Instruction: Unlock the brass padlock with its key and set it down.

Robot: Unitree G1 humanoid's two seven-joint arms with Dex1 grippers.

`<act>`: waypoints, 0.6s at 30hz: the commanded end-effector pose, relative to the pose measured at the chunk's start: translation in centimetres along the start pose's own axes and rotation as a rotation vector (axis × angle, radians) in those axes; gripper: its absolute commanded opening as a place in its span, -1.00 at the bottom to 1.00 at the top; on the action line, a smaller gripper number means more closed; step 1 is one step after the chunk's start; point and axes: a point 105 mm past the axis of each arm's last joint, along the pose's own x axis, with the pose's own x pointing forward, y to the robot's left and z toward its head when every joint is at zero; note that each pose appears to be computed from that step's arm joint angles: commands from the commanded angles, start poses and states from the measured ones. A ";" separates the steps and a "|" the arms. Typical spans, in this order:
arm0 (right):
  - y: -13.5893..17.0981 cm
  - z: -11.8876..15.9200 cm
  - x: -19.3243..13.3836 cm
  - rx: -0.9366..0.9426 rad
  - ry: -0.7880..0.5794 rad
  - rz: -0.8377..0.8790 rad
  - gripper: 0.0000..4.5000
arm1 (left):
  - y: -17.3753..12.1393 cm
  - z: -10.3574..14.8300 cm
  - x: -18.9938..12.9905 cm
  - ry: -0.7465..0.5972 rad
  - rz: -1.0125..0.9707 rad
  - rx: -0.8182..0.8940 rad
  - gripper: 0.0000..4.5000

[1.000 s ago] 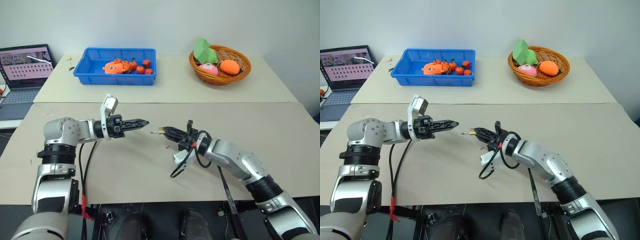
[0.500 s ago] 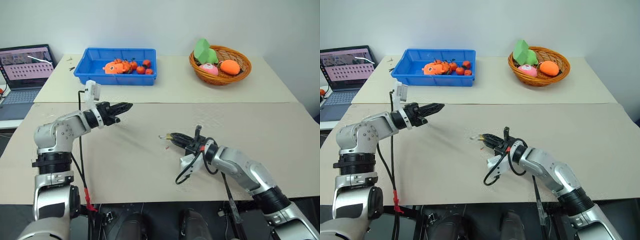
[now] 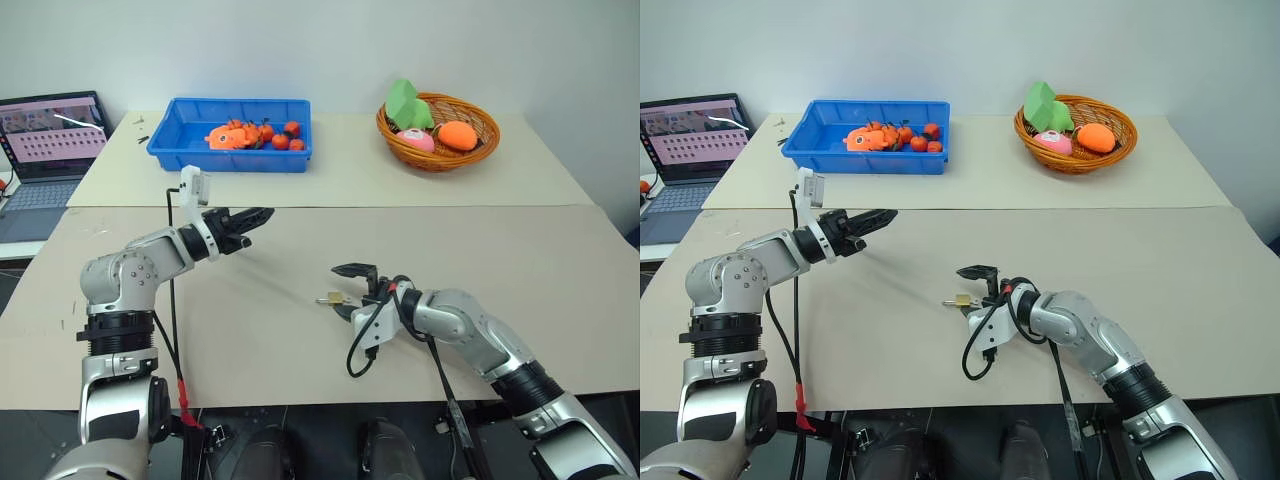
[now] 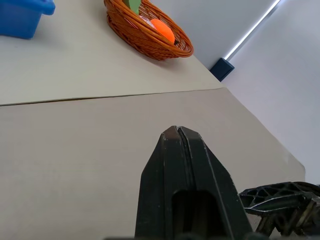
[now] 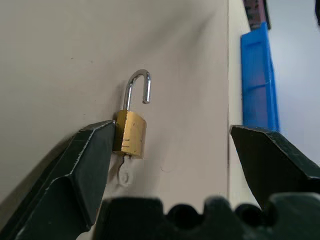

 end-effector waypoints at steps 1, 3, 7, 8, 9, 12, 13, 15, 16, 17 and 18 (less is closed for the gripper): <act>1.1 0.1 -2.2 0.161 0.008 0.111 0.98 | -0.9 1.9 0.1 -0.054 -0.033 0.044 -1.00; 1.2 0.2 -3.6 0.297 0.018 0.133 0.98 | -0.7 1.8 0.2 -0.053 -0.027 0.046 -1.00; 1.5 0.2 -6.2 0.544 0.047 0.173 0.98 | -0.2 1.5 0.1 -0.061 0.007 0.045 -1.00; 1.4 -0.1 -6.8 0.608 0.060 0.162 0.98 | 0.1 1.3 0.0 -0.062 0.028 0.057 -1.00; 0.9 -1.0 -7.3 0.678 0.090 0.113 0.98 | 0.7 1.2 0.0 -0.067 0.065 0.076 -1.00; -2.2 -4.6 -9.0 0.869 0.177 -0.178 0.98 | 2.8 1.3 -0.5 -0.114 0.203 0.100 -1.00; -3.6 -6.7 -10.1 0.934 0.234 -0.354 0.98 | 3.7 1.3 -0.9 -0.132 0.264 0.118 -1.00; -5.3 -9.9 -12.5 1.016 0.337 -0.646 0.98 | 4.9 1.7 -1.6 -0.200 0.352 0.095 -1.00; -5.5 -10.6 -13.2 1.045 0.366 -0.724 0.98 | 5.2 1.8 -1.9 -0.224 0.376 0.079 -1.00; -5.5 -11.9 -14.6 1.057 0.446 -0.867 0.98 | 6.1 1.9 -2.6 -0.248 0.442 0.098 -1.00; -5.2 -12.7 -15.7 1.078 0.500 -0.973 0.98 | 6.8 1.9 -3.2 -0.264 0.490 0.102 -1.00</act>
